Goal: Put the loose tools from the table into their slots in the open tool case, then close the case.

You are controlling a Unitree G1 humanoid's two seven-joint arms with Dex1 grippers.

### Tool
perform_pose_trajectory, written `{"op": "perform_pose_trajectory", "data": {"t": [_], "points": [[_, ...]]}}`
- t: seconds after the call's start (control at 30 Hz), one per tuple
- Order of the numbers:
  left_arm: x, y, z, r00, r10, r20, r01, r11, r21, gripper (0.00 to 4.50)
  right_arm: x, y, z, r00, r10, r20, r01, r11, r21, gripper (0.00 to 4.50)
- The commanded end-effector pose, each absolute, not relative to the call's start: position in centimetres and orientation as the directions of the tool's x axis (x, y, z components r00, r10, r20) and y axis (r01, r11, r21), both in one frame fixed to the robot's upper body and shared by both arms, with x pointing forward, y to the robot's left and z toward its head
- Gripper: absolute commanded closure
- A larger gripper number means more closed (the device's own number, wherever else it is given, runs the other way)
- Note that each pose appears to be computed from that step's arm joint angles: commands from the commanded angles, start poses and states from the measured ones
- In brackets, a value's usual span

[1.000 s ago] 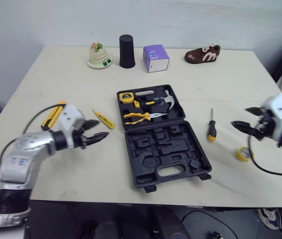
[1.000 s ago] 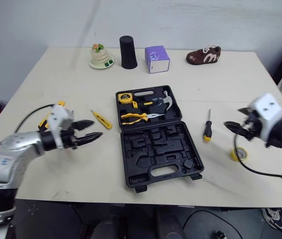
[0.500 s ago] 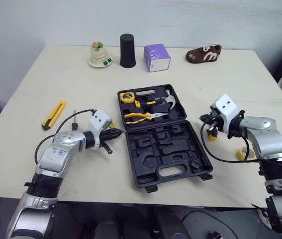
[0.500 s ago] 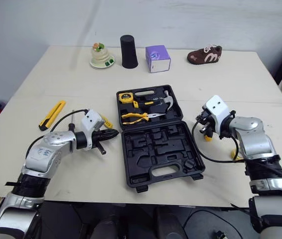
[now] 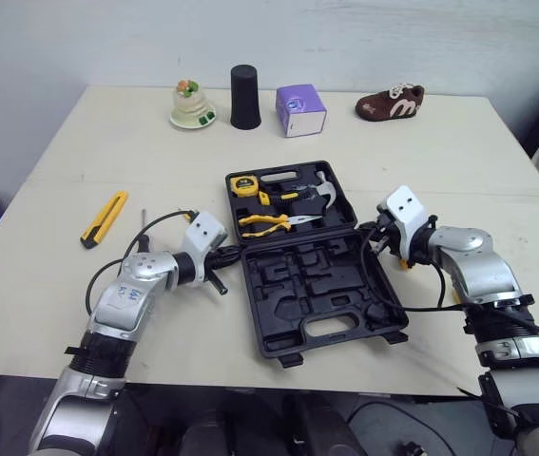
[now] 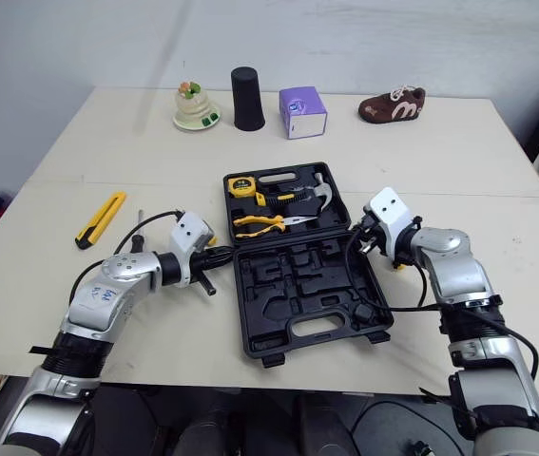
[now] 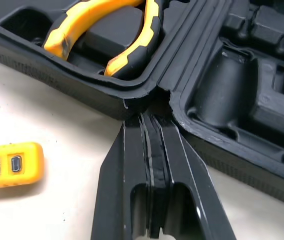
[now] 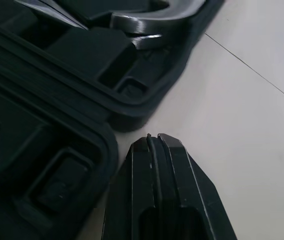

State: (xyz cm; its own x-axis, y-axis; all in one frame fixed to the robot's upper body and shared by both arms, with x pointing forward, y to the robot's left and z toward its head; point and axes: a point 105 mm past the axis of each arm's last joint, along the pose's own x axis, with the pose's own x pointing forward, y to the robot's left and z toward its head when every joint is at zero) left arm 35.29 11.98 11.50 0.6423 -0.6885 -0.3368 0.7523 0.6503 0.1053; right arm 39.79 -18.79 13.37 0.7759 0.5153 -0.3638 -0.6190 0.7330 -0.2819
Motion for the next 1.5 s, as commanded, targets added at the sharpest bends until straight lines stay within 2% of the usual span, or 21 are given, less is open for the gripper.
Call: {"op": "perform_pose_trajectory", "data": {"t": [0.03,0.23,0.47,0.63,0.83,1.13,1.5], "points": [[35.4,11.1,12.8,0.64,-0.709,-0.295,0.762,0.636,0.123,4.5,39.3,-16.9,13.7,0.75,0.571,-0.332,-0.656,0.704,-0.271,4.47],[34.9,10.3,12.5,0.603,-0.735,-0.311,0.793,0.596,0.127,4.5,37.5,-14.9,13.0,0.677,0.66,-0.325,-0.733,0.644,-0.218,4.47],[33.2,8.8,12.6,0.497,-0.81,-0.311,0.867,0.473,0.153,4.5,33.5,-13.2,12.4,0.554,0.769,-0.318,-0.831,0.536,-0.152,4.47],[32.0,7.6,12.5,0.425,-0.85,-0.312,0.905,0.395,0.157,4.5,30.9,-13.4,12.0,0.508,0.797,-0.326,-0.857,0.507,-0.095,4.47],[31.9,7.0,12.3,0.394,-0.865,-0.312,0.919,0.369,0.138,4.5,28.8,-14.2,11.7,0.517,0.787,-0.335,-0.846,0.531,-0.058,4.47],[31.3,6.4,12.3,0.342,-0.888,-0.307,0.94,0.328,0.097,4.5,29.1,-15.6,11.9,0.605,0.724,-0.33,-0.788,0.606,-0.114,4.47],[31.0,6.6,12.0,0.361,-0.879,-0.312,0.931,0.357,0.074,4.5,29.8,-17.5,12.2,0.627,0.682,-0.377,-0.769,0.618,-0.163,4.47]]}}
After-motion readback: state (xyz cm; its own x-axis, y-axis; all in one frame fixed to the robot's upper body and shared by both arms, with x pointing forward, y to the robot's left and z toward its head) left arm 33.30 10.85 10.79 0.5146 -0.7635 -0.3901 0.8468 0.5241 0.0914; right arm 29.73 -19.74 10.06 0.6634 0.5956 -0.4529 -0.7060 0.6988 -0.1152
